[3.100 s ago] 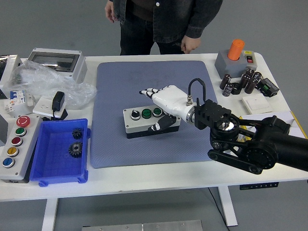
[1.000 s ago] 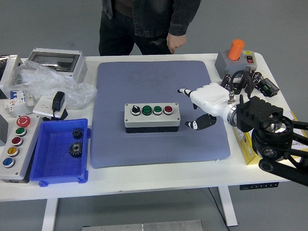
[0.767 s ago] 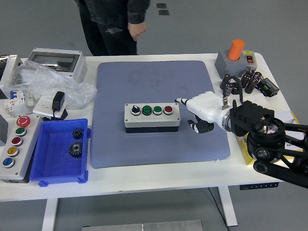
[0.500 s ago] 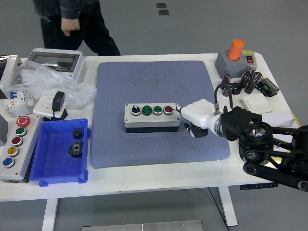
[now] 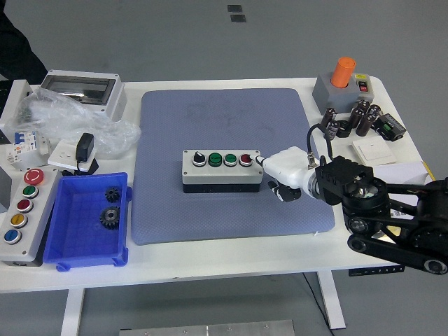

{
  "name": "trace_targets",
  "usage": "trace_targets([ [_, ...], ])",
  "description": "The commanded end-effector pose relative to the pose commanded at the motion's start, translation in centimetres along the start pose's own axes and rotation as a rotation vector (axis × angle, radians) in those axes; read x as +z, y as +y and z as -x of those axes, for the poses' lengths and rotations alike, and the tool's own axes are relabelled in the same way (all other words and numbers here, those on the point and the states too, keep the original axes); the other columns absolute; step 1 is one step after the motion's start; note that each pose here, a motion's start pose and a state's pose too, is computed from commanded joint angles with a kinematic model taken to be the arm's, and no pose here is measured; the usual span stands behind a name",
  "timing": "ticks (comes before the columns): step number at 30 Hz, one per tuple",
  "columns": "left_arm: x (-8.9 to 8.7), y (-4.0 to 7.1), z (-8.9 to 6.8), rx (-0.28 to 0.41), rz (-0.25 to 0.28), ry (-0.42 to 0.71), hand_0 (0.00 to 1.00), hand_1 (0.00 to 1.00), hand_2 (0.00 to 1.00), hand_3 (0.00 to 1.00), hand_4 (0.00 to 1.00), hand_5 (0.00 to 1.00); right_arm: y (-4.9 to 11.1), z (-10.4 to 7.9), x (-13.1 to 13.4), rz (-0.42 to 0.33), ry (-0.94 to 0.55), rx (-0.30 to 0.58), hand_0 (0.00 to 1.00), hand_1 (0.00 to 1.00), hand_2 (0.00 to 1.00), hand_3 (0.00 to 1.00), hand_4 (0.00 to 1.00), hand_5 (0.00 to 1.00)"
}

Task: Pick up the button,place it on the desk,press the button,press the button

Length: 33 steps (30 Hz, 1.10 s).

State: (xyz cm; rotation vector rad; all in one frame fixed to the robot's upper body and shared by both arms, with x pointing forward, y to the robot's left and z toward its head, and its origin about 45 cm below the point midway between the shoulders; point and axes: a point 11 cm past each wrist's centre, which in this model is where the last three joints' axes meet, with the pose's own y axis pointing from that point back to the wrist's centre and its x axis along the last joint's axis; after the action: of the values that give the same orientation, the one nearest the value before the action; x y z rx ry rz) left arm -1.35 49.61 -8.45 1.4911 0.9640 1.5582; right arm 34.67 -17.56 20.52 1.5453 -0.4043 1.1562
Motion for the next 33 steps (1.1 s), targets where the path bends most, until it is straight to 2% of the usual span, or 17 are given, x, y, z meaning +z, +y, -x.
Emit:
trace_targets([
  [7,0.1,0.0,-0.2,0.007,0.005,0.005,0.608,0.645,0.602,0.612,0.561,0.404,0.4,-0.7,-0.2,-0.012,0.011,0.019,0.489,0.433,0.257,0.998,0.352,0.002],
  [11,0.1,0.0,-0.2,0.007,0.005,0.005,0.608,0.645,0.601,0.611,0.561,0.403,0.7,-2.6,0.0,-0.035,-0.047,0.112,0.484,0.427,0.251,0.998,0.368,0.002],
  [17,-0.1,0.0,-0.1,0.008,-0.001,0.004,0.608,0.644,0.602,0.612,0.561,0.403,1.6,-5.2,1.3,-0.088,-0.236,0.261,0.48,0.432,0.25,0.992,0.373,0.002],
  [22,-0.4,0.0,0.0,0.007,-0.009,0.002,0.608,0.644,0.602,0.612,0.561,0.403,2.0,-5.6,2.9,-0.129,-0.452,0.362,0.48,0.432,0.25,0.992,0.373,0.002],
  [23,-0.5,0.0,0.1,0.006,-0.011,0.002,0.608,0.644,0.602,0.611,0.56,0.402,2.0,-5.7,3.4,-0.136,-0.511,0.387,0.395,0.503,0.455,0.955,0.563,0.184],
  [28,-0.7,0.0,0.3,0.003,-0.021,-0.003,0.608,0.644,0.602,0.611,0.56,0.402,1.5,-5.0,5.9,-0.179,-0.835,0.514,0.395,0.503,0.455,0.955,0.563,0.184],
  [29,-0.7,0.0,0.4,0.002,-0.022,-0.004,0.608,0.644,0.602,0.611,0.561,0.4,1.4,-4.8,6.2,-0.191,-0.892,0.528,0.575,0.618,0.669,0.84,0.704,0.266],
  [33,-0.8,0.0,0.6,-0.003,-0.027,-0.005,0.608,0.644,0.602,0.611,0.561,0.4,0.7,-2.7,7.4,-0.235,-1.124,0.557,0.575,0.618,0.669,0.84,0.704,0.266],
])
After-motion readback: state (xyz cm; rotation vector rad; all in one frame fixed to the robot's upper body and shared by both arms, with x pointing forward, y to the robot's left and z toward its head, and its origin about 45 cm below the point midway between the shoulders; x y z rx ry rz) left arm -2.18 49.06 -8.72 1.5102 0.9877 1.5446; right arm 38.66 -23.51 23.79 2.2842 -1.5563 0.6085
